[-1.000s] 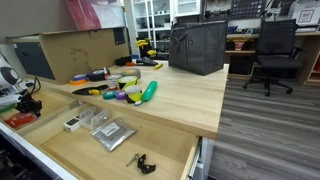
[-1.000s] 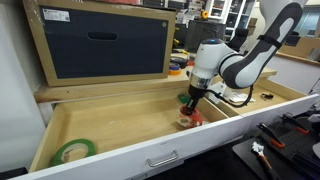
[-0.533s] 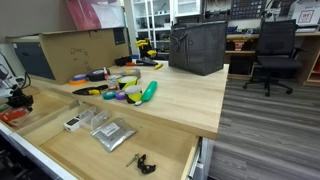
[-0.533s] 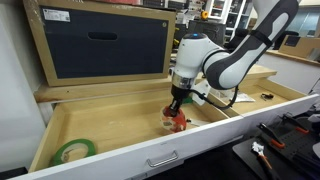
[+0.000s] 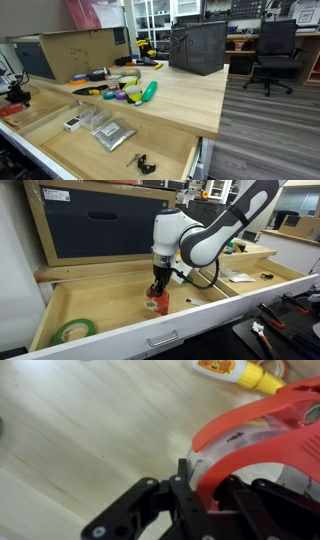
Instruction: Put the tape and tape dispenser into the drawer
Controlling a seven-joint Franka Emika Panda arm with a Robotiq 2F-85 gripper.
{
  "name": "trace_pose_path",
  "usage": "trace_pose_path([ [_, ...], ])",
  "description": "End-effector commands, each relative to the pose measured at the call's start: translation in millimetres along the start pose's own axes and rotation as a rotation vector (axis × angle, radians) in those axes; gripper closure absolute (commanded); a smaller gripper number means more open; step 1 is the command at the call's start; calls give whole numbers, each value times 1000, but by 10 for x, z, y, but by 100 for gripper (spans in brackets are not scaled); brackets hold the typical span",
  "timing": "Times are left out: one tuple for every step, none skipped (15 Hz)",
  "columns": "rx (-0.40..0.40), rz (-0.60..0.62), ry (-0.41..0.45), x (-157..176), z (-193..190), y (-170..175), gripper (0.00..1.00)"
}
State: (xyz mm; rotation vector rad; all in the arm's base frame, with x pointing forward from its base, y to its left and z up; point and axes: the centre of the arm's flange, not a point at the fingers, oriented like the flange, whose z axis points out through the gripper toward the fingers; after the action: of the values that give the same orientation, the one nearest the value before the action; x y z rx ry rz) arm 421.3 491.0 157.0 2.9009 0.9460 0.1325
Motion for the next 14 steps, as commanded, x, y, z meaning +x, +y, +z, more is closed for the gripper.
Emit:
trace_pose_path([
  [20, 14, -31, 488, 16, -9, 94],
  [28, 21, -37, 569, 13, -15, 94],
  [32, 23, -39, 642, 21, -29, 94],
  [34, 26, -48, 720, 24, -58, 94],
  [33, 25, -55, 783, 42, -92, 94],
  [33, 25, -63, 837, 52, -134, 94],
  [34, 22, -72, 872, 63, -186, 94],
  [34, 21, -79, 888, 75, -255, 94],
  [30, 18, -85, 896, 93, -311, 94],
  [24, 16, -90, 896, 116, -357, 94],
  [12, 19, -105, 901, 125, -385, 94],
  [15, 21, -78, 692, 139, -288, 76],
  [11, 17, -86, 703, 159, -334, 76],
  [10, 14, -88, 714, 173, -365, 76],
])
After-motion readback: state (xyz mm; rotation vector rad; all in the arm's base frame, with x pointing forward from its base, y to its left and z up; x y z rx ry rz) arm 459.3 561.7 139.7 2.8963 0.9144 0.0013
